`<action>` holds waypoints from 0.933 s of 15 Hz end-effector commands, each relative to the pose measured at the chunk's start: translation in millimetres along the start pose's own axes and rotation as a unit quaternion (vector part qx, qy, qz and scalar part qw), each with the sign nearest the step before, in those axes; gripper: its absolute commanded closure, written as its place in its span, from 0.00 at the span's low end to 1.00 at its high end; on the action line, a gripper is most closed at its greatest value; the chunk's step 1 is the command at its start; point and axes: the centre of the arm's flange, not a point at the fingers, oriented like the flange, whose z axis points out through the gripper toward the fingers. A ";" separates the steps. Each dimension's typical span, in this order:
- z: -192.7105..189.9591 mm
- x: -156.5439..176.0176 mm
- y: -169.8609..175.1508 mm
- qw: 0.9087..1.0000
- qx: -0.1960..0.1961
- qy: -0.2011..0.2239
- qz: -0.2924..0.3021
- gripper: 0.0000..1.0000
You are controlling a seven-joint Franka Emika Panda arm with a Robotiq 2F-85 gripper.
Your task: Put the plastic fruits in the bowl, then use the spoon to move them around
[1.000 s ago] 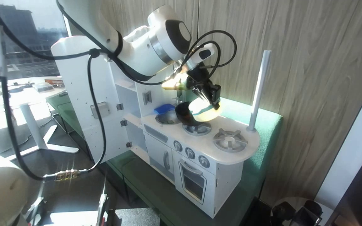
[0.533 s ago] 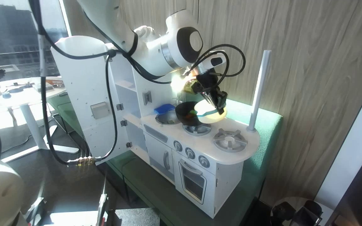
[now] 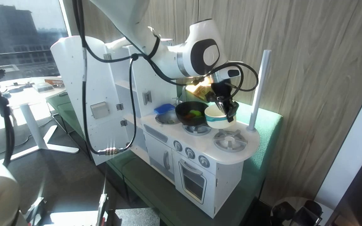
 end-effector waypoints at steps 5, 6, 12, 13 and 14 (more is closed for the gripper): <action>35.8 41.0 18.7 0.999 0.001 -0.028 0.021 0.97; 39.2 42.3 19.2 0.999 -0.002 -0.033 0.022 0.97; 55.0 48.6 18.5 0.998 -0.021 -0.051 0.022 0.83; 56.6 49.7 17.7 0.998 -0.024 -0.055 0.022 0.69; 57.9 50.3 17.1 0.998 -0.026 -0.059 0.021 0.65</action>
